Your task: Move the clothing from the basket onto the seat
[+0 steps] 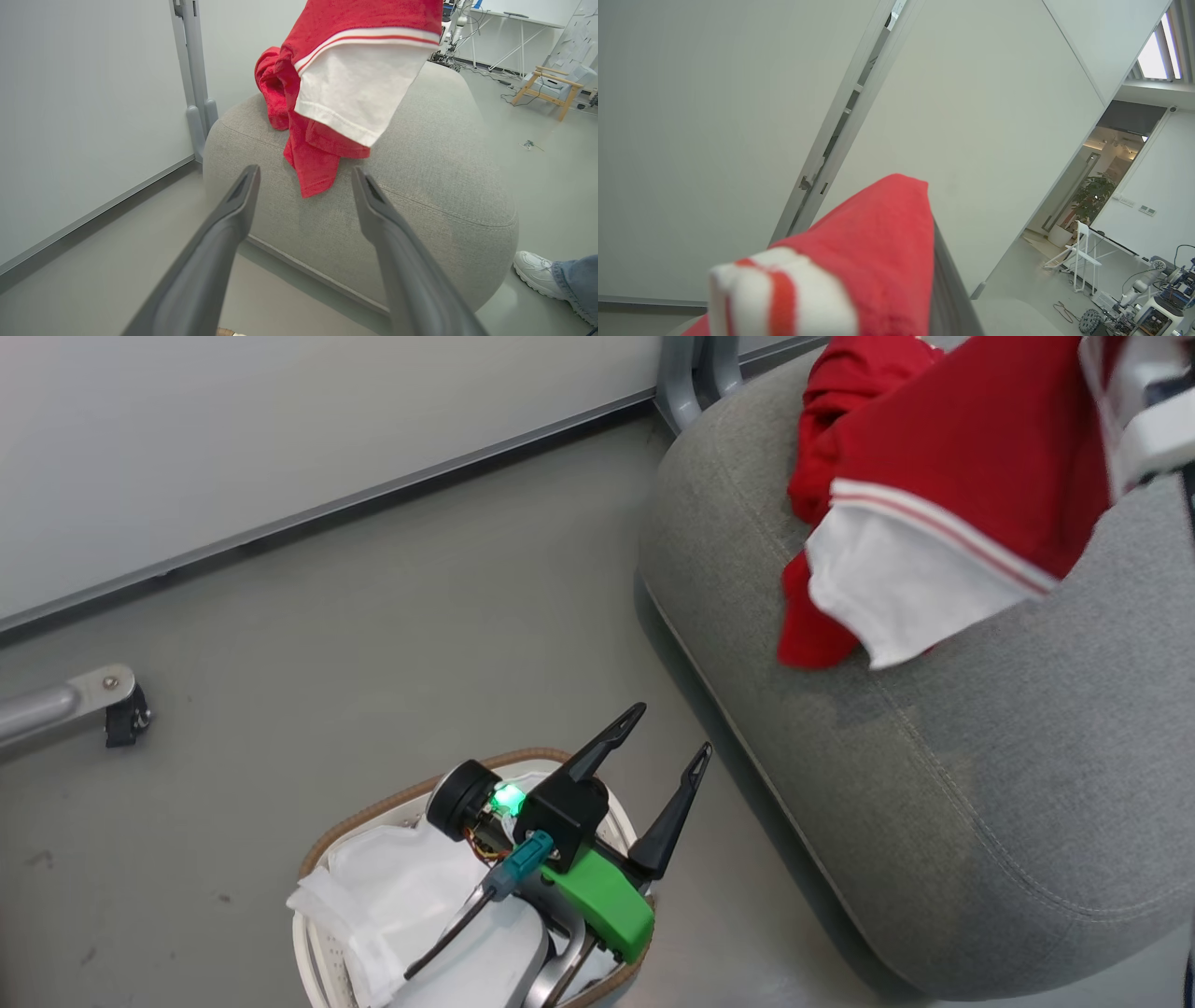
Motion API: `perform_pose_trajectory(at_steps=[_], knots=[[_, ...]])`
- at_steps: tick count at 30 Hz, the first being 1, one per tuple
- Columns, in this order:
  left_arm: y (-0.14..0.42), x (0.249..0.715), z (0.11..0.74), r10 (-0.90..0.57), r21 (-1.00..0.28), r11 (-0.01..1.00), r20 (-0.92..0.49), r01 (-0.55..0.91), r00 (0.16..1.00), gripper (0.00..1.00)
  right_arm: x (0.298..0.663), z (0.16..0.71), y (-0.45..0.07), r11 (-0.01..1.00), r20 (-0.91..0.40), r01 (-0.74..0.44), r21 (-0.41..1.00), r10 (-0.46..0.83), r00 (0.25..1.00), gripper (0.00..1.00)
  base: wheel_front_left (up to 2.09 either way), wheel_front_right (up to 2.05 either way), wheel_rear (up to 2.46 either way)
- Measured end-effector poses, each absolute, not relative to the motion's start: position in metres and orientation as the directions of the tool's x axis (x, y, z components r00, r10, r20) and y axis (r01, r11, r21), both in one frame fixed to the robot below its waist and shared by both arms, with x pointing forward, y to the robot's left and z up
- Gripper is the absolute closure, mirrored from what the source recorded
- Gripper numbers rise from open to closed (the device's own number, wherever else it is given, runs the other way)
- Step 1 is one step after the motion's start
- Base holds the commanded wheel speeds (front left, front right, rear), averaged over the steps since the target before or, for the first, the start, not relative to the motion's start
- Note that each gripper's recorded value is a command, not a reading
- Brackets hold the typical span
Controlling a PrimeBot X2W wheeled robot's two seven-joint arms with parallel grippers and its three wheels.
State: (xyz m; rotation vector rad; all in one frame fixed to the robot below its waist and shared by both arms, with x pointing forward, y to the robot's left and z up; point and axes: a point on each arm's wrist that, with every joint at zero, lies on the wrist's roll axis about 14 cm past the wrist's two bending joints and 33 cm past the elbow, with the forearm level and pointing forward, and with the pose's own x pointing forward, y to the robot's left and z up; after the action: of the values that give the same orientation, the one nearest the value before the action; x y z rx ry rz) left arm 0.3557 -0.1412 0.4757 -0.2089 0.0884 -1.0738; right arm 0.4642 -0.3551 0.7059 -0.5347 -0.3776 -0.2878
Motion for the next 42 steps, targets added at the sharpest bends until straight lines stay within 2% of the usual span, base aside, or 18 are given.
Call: perform_pose_trajectory(at_steps=[7,12,19,24,31,36,37,38,39,42], knots=[[-0.13,0.374,0.463,-0.86,-0.219,0.495,0.015,0.841,0.51,0.0,0.495,0.787,-0.381,0.738,0.512,0.454,-0.5,-0.171,0.842,1.0,0.0,0.0,0.0],[-0.123,0.399,0.455,-0.84,-0.213,0.526,0.02,0.823,0.542,0.0,0.521,0.806,-0.393,0.713,0.532,0.489,-0.503,-0.191,0.825,1.0,0.0,0.0,0.0],[-0.113,0.428,0.428,-0.817,-0.222,0.563,-0.005,0.796,0.577,0.0,0.577,0.712,-0.417,0.734,0.355,0.429,-0.527,-0.268,0.896,1.0,0.0,0.0,0.0],[-0.096,0.446,0.396,-0.779,-0.235,0.619,-0.058,0.749,0.625,0.0,0.596,0.61,-0.432,0.753,0.167,0.365,-0.547,-0.329,0.929,1.0,0.0,0.0,0.0],[-0.083,0.452,0.357,-0.756,-0.26,0.651,-0.13,0.713,0.642,0.0,0.593,0.495,-0.433,0.787,-0.051,0.295,-0.542,-0.381,0.923,1.0,0.0,0.0,0.0],[-0.09,0.448,0.346,-0.775,-0.269,0.628,-0.141,0.73,0.615,0.0,0.577,0.459,-0.424,0.799,-0.116,0.273,-0.536,-0.39,0.914,0.98,0.0,0.0,0.0],[-0.092,0.447,0.346,-0.78,-0.27,0.623,-0.139,0.734,0.611,0.0,0.573,0.46,-0.425,0.795,-0.112,0.275,-0.541,-0.392,0.913,0.53,0.0,0.0,0.0],[-0.094,0.447,0.347,-0.782,-0.269,0.62,-0.137,0.737,0.608,0.0,0.571,0.46,-0.424,0.794,-0.112,0.273,-0.544,-0.391,0.914,0.23,0.0,0.0,0.0],[-0.095,0.447,0.348,-0.784,-0.27,0.617,-0.135,0.739,0.606,0.0,0.567,0.459,-0.422,0.794,-0.114,0.268,-0.546,-0.387,0.915,0.0,0.0,0.0,0.0],[-0.098,0.444,0.352,-0.79,-0.269,0.61,-0.13,0.746,0.599,0.0,0.556,0.457,-0.417,0.803,-0.114,0.265,-0.534,-0.379,0.918,0.0,0.0,0.0,0.0]])
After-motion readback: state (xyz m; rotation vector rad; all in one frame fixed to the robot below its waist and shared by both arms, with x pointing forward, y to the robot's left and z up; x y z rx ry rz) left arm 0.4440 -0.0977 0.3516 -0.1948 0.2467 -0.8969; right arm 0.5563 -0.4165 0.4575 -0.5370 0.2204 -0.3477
